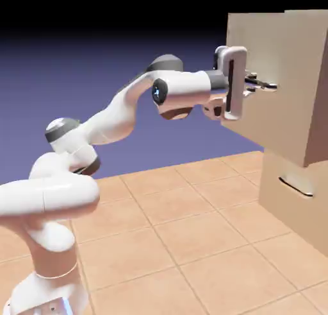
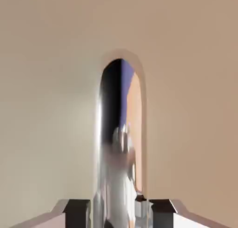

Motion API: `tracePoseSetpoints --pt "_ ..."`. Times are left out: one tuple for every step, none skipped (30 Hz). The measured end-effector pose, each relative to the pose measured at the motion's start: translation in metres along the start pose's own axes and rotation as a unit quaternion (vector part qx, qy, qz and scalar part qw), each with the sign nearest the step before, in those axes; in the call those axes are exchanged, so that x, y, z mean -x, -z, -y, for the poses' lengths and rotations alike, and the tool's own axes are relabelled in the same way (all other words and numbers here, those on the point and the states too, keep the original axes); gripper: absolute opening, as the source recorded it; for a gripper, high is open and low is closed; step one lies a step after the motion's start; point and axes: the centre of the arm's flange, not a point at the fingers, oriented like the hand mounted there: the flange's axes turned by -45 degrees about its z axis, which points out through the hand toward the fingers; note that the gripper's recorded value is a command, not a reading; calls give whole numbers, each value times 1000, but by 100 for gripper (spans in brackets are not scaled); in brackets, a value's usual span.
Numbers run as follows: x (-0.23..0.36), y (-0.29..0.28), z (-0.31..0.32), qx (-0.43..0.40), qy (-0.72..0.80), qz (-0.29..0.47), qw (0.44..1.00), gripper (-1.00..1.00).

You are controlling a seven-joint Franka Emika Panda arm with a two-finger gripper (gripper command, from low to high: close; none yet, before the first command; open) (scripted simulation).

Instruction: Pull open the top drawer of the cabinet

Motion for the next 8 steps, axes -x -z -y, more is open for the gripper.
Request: tracePoseSetpoints --pt "0 13 0 0 0 0 1000 -100" --pt "0 26 0 0 0 0 1000 -100" --pt "0 39 0 0 0 0 1000 -100" --pt "0 53 0 0 0 0 1000 -100" --pt "0 61 0 0 0 0 1000 100" --pt "0 60 0 1 0 0 1000 100" --pt "0 60 0 1 0 0 1000 100" --pt "1 73 1 1 1 -1 1000 100"
